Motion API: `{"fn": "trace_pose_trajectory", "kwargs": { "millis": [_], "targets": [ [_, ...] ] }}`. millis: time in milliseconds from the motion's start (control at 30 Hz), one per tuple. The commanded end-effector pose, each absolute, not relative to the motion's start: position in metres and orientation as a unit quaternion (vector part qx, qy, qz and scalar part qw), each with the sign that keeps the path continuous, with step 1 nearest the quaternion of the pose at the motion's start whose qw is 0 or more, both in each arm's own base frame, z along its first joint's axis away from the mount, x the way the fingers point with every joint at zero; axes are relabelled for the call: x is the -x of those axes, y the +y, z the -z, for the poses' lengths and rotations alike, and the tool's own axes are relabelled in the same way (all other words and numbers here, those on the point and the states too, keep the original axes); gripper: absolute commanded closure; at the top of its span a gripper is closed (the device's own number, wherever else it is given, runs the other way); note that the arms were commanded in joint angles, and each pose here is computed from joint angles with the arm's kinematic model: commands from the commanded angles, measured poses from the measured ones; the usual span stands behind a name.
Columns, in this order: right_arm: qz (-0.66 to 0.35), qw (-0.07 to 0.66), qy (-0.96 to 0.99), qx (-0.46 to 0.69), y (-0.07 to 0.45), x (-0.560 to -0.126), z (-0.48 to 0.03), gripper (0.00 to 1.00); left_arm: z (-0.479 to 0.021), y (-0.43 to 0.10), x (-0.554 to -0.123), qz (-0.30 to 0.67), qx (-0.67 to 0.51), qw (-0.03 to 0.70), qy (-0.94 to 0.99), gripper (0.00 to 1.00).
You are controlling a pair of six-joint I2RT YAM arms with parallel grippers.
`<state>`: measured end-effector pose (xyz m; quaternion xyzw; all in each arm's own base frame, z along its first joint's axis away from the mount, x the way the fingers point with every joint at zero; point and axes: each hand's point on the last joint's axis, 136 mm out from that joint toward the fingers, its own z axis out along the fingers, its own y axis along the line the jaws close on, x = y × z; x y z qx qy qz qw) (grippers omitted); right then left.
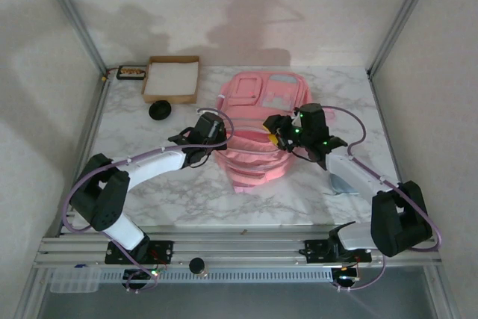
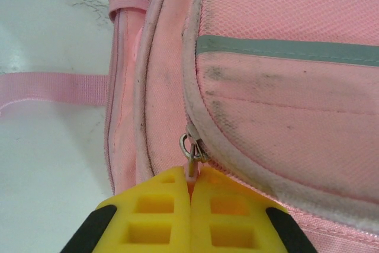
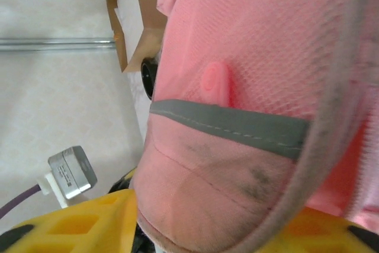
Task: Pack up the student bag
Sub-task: Unzip the student bag at the center of the table.
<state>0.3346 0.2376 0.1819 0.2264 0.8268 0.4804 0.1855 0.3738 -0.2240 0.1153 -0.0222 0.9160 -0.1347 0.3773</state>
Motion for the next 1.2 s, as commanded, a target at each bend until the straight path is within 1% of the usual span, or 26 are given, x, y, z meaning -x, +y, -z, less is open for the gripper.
{"fn": "trace_pose_trajectory", "kwargs": {
  "millis": [0,67,167,233,333,367,400,500,533,667,800,867,1033,1167],
  "targets": [
    [-0.489,0.219,0.804,-0.258,0.254,-0.355,-0.189,0.40,-0.131,-0.225,-0.377,0.126,0.021,0.392,0.911,1.00],
    [-0.482,0.222,0.803,-0.271,0.263,-0.358,-0.184,0.39,-0.131,-0.224,-0.377,0.121,0.022,0.392,0.912,1.00],
    [-0.469,0.235,0.793,-0.309,0.265,-0.361,-0.174,0.45,-0.132,-0.224,-0.377,0.120,0.023,0.393,0.911,1.00],
    [-0.469,0.241,0.783,-0.329,0.263,-0.365,-0.169,0.49,-0.132,-0.222,-0.378,0.118,0.026,0.394,0.911,1.00],
    [-0.457,0.274,0.778,-0.332,0.257,-0.375,-0.177,0.60,-0.131,-0.222,-0.378,0.115,0.025,0.395,0.911,1.00],
    [-0.452,0.280,0.780,-0.330,0.255,-0.376,-0.179,0.65,-0.131,-0.221,-0.378,0.113,0.026,0.395,0.911,1.00],
    [-0.449,0.286,0.780,-0.329,0.253,-0.377,-0.180,0.75,-0.130,-0.220,-0.378,0.109,0.024,0.394,0.912,1.00],
    [-0.443,0.289,0.786,-0.318,0.250,-0.376,-0.180,0.95,-0.129,-0.211,-0.377,0.086,0.031,0.396,0.914,1.00],
    [-0.443,0.286,0.790,-0.314,0.250,-0.373,-0.179,1.00,-0.130,-0.206,-0.377,0.076,0.038,0.397,0.914,1.00],
    [-0.449,0.284,0.794,-0.295,0.239,-0.365,-0.186,1.00,-0.125,-0.187,-0.371,0.046,0.064,0.389,0.918,1.00],
    [-0.470,0.256,0.805,-0.258,0.232,-0.360,-0.193,1.00,-0.112,-0.154,-0.364,0.001,0.113,0.373,0.921,1.00],
    [-0.468,0.250,0.813,-0.242,0.227,-0.358,-0.195,1.00,-0.108,-0.142,-0.362,0.000,0.131,0.369,0.920,1.00],
    [-0.474,0.225,0.826,-0.206,0.214,-0.351,-0.199,1.00,-0.121,-0.147,-0.372,0.028,0.119,0.393,0.911,1.00],
    [-0.478,0.224,0.829,-0.184,0.192,-0.352,-0.205,1.00,-0.126,-0.145,-0.384,0.004,0.097,0.399,0.912,1.00]
  ]
}}
